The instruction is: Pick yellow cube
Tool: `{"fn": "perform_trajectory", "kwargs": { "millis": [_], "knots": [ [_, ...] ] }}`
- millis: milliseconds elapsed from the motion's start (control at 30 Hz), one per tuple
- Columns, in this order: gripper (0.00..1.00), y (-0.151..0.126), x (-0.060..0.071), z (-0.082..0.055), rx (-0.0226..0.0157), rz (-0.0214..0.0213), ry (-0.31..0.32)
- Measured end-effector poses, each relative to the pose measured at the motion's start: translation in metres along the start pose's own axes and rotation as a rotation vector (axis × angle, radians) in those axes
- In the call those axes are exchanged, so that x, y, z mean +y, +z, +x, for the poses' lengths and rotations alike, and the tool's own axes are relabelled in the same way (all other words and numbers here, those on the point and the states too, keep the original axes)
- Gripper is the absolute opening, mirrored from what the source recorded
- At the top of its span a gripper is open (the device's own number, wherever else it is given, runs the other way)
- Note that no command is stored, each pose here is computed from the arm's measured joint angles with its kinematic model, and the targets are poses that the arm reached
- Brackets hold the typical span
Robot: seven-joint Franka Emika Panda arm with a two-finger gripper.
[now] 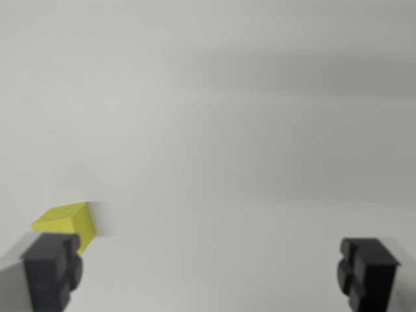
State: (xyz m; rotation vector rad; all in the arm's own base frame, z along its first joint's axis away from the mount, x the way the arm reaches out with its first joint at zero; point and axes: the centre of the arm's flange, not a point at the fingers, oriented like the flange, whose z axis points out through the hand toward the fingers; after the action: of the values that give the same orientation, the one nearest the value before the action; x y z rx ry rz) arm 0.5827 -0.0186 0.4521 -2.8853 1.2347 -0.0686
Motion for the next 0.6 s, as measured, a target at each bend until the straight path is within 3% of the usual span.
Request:
{"fn": "perform_trajectory", "kwargs": {
  "millis": [233, 600],
  "knots": [
    [1.00, 0.002, 0.000, -0.002, -0.0012, -0.0009, -0.005],
    [1.00, 0.027, -0.001, -0.026, -0.0056, -0.0024, -0.027]
  ]
}}
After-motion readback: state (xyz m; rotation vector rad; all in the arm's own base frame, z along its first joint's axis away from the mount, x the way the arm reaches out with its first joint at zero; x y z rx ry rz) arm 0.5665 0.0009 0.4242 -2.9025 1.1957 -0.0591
